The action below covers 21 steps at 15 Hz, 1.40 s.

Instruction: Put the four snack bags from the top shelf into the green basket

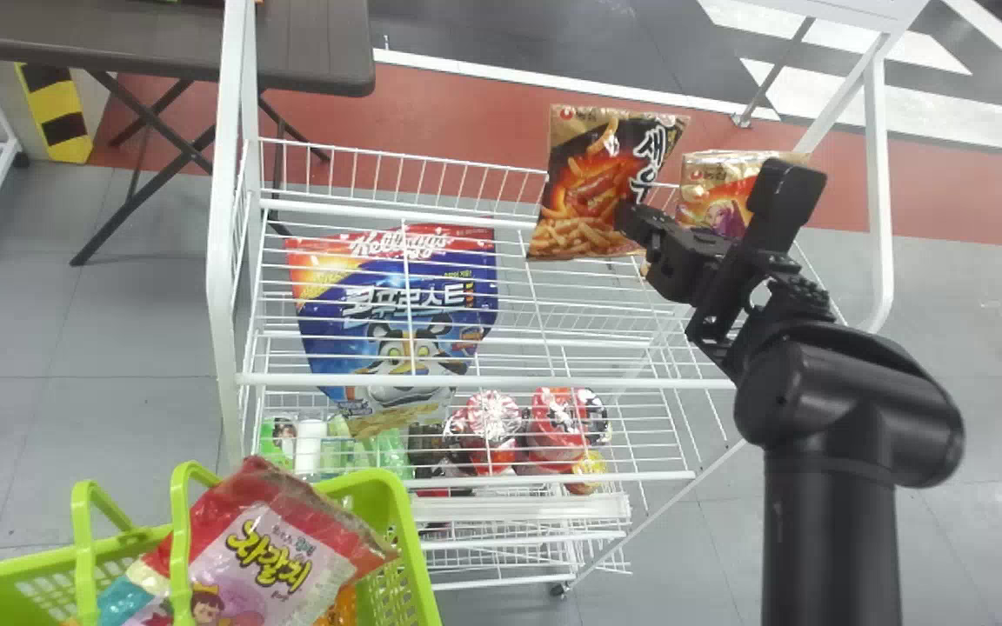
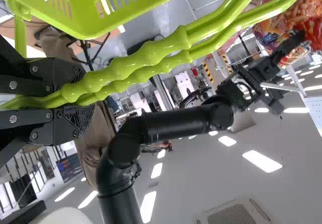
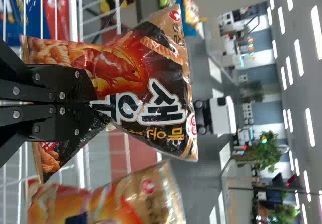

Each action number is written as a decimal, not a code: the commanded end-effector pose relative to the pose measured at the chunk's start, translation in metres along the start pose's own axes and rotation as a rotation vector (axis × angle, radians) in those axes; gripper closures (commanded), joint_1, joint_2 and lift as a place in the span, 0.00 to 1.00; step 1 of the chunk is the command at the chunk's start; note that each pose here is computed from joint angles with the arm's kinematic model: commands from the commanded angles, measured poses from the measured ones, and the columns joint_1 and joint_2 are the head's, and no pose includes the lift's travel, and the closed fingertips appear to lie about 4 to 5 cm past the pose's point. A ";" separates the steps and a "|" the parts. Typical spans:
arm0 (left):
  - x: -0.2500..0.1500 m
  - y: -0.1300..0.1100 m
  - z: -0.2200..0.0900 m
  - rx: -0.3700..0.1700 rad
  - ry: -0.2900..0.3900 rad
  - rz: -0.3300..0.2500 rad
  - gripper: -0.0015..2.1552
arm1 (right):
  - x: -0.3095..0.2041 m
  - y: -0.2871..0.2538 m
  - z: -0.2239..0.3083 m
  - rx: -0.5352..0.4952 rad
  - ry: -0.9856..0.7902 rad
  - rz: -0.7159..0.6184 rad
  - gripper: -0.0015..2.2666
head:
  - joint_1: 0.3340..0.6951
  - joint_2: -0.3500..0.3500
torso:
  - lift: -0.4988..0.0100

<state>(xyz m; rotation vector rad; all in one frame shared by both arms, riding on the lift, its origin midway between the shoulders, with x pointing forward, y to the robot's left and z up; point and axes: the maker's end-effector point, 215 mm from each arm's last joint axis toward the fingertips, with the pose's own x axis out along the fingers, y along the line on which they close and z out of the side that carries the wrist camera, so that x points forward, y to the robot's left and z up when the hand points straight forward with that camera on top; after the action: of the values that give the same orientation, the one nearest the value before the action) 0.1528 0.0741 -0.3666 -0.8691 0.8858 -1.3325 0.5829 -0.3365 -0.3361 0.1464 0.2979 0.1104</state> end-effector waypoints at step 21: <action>0.009 -0.006 0.004 0.003 0.014 -0.027 1.00 | -0.242 0.317 -0.162 0.090 0.661 0.635 0.99 | 1.00 0.61 | 0.98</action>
<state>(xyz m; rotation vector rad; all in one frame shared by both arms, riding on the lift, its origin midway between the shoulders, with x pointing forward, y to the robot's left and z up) 0.1553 0.0648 -0.3609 -0.8667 0.8867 -1.3580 0.2797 -0.0364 -0.3681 0.2974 0.9007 0.7826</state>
